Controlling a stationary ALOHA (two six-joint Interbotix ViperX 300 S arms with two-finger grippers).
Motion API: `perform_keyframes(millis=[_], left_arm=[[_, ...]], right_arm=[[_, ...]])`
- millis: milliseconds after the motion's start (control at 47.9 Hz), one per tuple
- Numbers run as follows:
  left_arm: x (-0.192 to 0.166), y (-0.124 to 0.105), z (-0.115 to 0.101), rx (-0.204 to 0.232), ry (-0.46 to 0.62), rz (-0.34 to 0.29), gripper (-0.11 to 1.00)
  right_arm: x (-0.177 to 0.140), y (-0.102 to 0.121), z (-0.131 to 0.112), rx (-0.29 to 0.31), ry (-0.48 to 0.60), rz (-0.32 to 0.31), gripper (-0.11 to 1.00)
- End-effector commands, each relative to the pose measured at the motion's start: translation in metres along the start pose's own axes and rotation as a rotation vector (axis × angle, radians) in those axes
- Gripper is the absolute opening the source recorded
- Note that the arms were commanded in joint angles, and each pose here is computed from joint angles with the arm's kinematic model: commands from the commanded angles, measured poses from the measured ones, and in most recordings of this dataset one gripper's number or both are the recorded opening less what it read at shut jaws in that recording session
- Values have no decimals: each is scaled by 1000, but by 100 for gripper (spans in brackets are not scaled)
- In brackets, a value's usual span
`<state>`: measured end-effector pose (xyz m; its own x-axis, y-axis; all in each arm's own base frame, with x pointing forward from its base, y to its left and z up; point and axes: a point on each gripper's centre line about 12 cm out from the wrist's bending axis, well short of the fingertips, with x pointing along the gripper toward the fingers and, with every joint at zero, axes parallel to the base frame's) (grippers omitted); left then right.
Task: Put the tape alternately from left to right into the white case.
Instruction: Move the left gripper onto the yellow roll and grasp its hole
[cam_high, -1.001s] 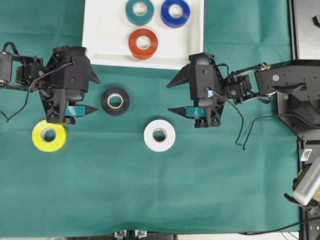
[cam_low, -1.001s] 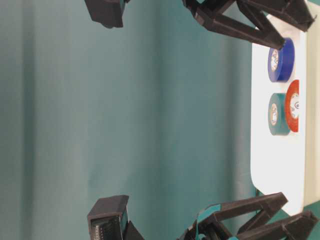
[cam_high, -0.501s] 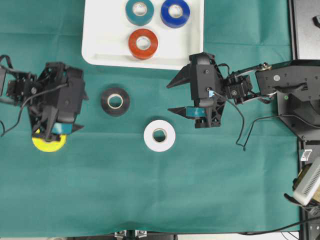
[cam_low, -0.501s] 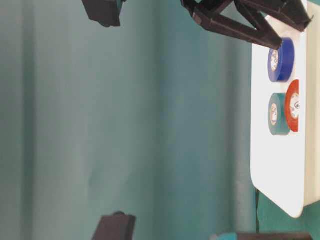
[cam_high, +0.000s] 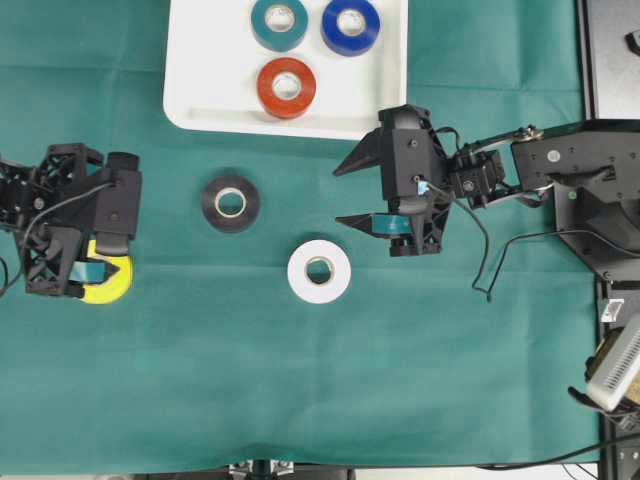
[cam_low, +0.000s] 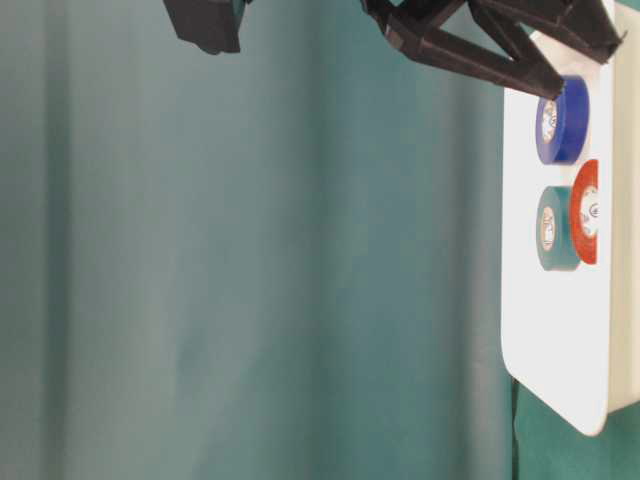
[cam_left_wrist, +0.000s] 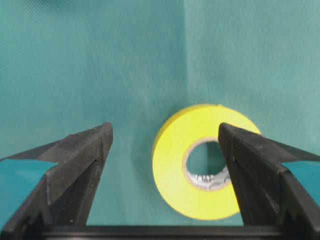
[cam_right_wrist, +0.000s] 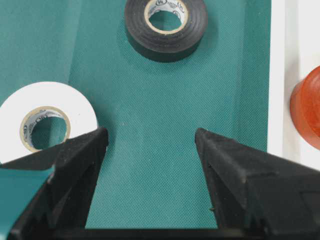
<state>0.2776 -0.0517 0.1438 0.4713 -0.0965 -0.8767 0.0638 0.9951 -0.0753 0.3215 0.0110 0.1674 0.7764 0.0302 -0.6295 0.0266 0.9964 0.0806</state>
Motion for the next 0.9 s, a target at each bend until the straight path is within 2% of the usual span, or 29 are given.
perform_keyframes(millis=[0, 688, 876], left_arm=[[-5, -2, -1, -5, -15, -6, 40], [13, -1, -20, -59, 41, 0, 40], [24, -3, -21, -54, 44, -1, 40]], right_arm=[[-13, 4, 16, -5, -68, 14, 77], [-12, 3, 15, -5, -62, 14, 78], [-12, 3, 15, -5, -62, 14, 78]])
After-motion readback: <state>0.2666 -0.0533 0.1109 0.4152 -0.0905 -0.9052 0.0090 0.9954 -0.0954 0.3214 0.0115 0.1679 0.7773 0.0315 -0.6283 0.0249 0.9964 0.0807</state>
